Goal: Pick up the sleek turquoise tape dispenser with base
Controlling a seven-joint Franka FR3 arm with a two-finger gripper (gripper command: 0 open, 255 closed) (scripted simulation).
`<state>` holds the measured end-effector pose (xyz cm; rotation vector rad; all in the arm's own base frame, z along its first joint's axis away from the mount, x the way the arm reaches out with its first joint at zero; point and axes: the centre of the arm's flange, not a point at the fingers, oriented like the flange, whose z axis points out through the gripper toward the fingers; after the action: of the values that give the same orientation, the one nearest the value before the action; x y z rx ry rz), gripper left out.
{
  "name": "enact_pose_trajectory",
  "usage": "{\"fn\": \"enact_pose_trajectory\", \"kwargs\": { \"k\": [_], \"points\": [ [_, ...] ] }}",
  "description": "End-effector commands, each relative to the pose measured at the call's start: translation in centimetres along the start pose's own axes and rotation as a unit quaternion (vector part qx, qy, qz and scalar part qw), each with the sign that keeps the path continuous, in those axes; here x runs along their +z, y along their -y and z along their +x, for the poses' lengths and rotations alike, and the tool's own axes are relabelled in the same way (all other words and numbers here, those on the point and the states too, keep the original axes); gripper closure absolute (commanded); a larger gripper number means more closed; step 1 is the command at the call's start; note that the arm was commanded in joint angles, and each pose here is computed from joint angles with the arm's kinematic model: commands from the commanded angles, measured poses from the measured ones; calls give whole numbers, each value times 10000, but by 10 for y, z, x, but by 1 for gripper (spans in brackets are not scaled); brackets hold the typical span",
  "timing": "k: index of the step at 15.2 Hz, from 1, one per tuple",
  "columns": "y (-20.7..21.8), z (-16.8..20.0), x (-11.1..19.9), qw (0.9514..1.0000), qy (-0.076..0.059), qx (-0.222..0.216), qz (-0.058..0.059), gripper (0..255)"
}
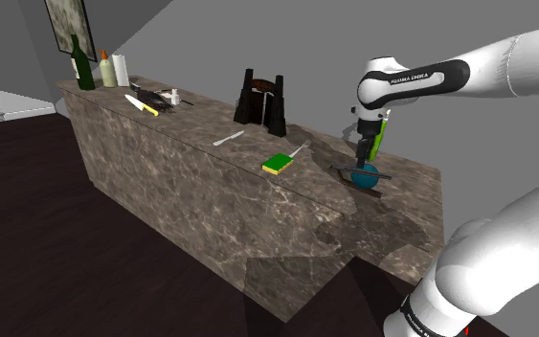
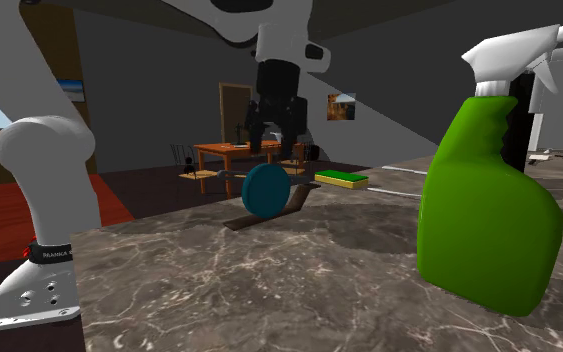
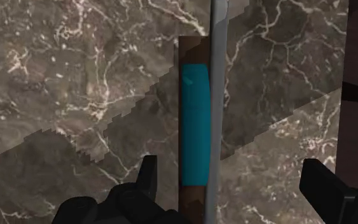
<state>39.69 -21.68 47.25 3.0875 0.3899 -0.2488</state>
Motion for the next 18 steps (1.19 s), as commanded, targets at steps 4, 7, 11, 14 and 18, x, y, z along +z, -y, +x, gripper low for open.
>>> {"fn": "enact_pose_trajectory", "kwargs": {
  "k": [4,7,11,14,18],
  "points": [
    [-14,10,24,10000,4,-91,-1,0],
    [-14,13,40,10000,4,-91,-1,0],
    [-14,13,43,10000,4,-91,-1,255],
    [-14,13,43,10000,4,-91,-1,255],
    [-14,13,43,10000,4,-91,-1,255]
  ]
}}
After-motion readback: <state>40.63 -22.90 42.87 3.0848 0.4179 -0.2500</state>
